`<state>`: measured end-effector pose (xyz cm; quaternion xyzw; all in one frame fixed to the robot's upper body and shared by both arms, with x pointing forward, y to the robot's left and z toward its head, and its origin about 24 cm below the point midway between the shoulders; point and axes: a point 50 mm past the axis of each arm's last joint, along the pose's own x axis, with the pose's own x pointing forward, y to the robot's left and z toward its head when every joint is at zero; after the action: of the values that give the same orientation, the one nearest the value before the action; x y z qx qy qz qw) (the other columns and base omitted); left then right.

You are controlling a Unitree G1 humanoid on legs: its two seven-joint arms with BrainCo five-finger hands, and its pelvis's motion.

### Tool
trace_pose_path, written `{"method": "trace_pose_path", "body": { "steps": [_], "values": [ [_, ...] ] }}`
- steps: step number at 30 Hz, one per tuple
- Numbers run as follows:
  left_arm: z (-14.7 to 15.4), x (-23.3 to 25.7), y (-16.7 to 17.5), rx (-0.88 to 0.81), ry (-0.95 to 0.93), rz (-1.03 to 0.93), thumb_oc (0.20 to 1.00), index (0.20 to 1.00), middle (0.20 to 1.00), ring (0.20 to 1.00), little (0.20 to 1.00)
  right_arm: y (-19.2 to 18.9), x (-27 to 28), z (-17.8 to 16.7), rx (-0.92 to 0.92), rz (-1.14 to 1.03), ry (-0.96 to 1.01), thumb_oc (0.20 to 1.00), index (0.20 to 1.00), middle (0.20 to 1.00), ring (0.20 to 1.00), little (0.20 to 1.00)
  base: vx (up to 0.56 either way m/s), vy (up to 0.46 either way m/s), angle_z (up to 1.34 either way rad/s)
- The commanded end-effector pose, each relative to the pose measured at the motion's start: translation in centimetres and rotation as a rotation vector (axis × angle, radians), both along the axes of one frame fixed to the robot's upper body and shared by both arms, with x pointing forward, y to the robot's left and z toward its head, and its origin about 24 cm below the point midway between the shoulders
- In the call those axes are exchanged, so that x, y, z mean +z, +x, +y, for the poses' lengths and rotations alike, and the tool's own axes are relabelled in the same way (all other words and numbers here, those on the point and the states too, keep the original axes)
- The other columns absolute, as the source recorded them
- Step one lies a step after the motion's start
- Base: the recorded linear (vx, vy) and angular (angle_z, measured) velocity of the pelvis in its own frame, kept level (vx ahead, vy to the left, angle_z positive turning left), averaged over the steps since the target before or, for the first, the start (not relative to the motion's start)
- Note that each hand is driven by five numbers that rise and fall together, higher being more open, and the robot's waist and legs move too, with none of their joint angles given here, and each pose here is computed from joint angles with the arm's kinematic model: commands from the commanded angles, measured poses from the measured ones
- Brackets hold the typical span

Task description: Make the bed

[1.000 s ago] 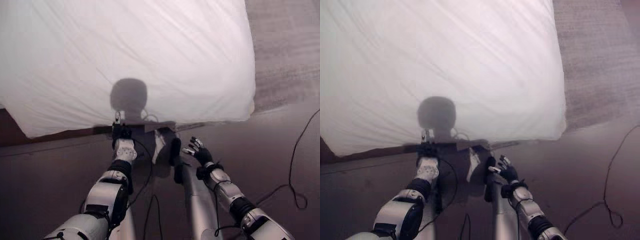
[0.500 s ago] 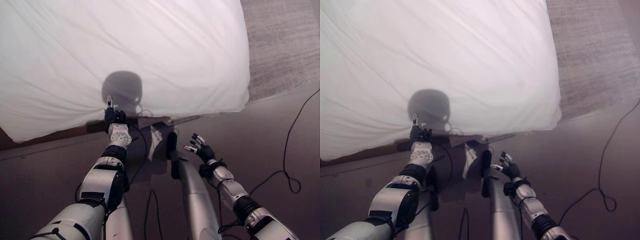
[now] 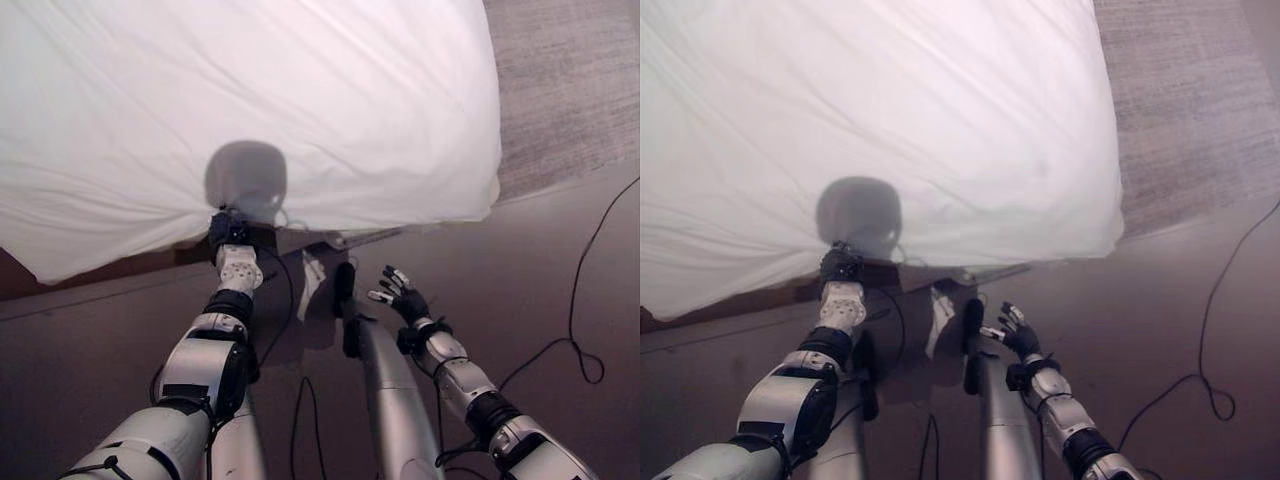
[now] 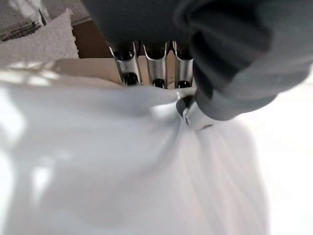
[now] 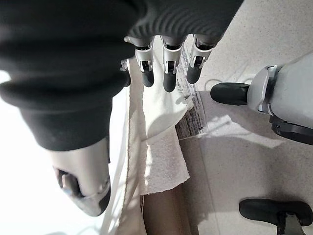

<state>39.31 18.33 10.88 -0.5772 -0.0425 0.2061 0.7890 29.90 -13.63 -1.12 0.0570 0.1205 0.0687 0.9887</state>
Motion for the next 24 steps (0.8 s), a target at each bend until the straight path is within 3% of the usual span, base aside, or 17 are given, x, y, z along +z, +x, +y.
{"method": "trace_pose_path", "body": {
  "steps": [1, 7, 13, 24],
  "values": [
    [-4.6, 3.1, 0.2, -0.125, 0.031, -0.197, 0.2, 0.2, 0.2, 0.2, 0.2, -1.5, -0.6, -0.4, -0.014, -0.012, 0.02, 1.0, 1.0, 1.0, 1.0, 1.0, 0.0, 0.0, 0.0],
    [-7.3, 4.8, -1.4, -0.207, -0.001, -0.382, 0.2, 0.2, 0.2, 0.2, 0.2, -1.3, 0.4, 0.3, -0.057, -0.047, 0.219, 1.0, 1.0, 1.0, 1.0, 1.0, 0.0, -0.002, 0.02],
    [-9.5, 7.9, -4.8, -0.324, -0.057, -0.662, 0.2, 0.2, 0.2, 0.2, 0.2, -0.5, 2.2, 3.0, 0.02, -0.07, 0.657, 1.0, 1.0, 1.0, 1.0, 1.0, -0.01, -0.014, 0.07],
    [-10.4, 11.4, -9.6, -0.401, -0.082, -0.94, 0.2, 0.2, 0.2, 0.2, 0.2, 0.3, 4.6, 7.2, 0.208, -0.064, 0.969, 1.0, 1.0, 1.0, 1.0, 1.0, 0.0, -0.01, 0.08]
  ]
}}
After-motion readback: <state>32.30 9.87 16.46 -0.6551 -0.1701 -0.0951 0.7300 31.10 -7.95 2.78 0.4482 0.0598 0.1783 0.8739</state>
